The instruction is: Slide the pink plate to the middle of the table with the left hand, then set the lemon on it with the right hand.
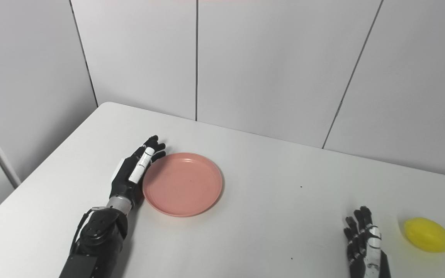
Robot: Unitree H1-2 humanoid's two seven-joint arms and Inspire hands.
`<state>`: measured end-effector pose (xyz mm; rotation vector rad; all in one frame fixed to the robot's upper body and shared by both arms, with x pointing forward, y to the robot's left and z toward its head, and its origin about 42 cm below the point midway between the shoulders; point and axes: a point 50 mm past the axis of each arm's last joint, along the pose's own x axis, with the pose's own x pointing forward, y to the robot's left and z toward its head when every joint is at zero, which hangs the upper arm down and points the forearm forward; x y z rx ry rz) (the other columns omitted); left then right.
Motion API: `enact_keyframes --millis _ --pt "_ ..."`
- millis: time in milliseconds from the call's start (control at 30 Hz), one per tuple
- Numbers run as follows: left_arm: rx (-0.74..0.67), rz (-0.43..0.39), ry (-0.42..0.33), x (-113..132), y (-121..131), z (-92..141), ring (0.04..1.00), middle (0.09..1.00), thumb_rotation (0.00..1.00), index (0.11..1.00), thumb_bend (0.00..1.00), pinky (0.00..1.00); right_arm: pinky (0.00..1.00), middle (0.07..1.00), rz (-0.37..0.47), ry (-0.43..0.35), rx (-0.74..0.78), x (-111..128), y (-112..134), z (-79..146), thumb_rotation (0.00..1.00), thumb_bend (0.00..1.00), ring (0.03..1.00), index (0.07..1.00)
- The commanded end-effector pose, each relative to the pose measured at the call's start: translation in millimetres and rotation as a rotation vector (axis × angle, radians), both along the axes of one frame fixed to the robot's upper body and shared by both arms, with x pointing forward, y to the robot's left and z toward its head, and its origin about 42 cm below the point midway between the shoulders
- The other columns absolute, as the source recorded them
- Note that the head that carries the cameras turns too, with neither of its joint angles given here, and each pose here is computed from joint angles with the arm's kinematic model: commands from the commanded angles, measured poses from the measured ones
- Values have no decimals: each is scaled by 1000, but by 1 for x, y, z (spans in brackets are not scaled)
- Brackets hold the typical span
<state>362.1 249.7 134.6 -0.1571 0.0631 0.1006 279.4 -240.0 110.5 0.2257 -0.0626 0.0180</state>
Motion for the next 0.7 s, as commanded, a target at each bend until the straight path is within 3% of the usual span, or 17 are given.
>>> enact_keyframes --millis 0,667 --pt "-43 -31 158 -16 -12 -30 860 848 696 861 771 861 1000 967 7 62 29 -9 9 -16 1000 687 956 960" --pt "-84 -61 158 -25 -22 -20 847 848 694 874 722 835 979 955 0 77 27 -8 26 -13 1000 699 943 945"
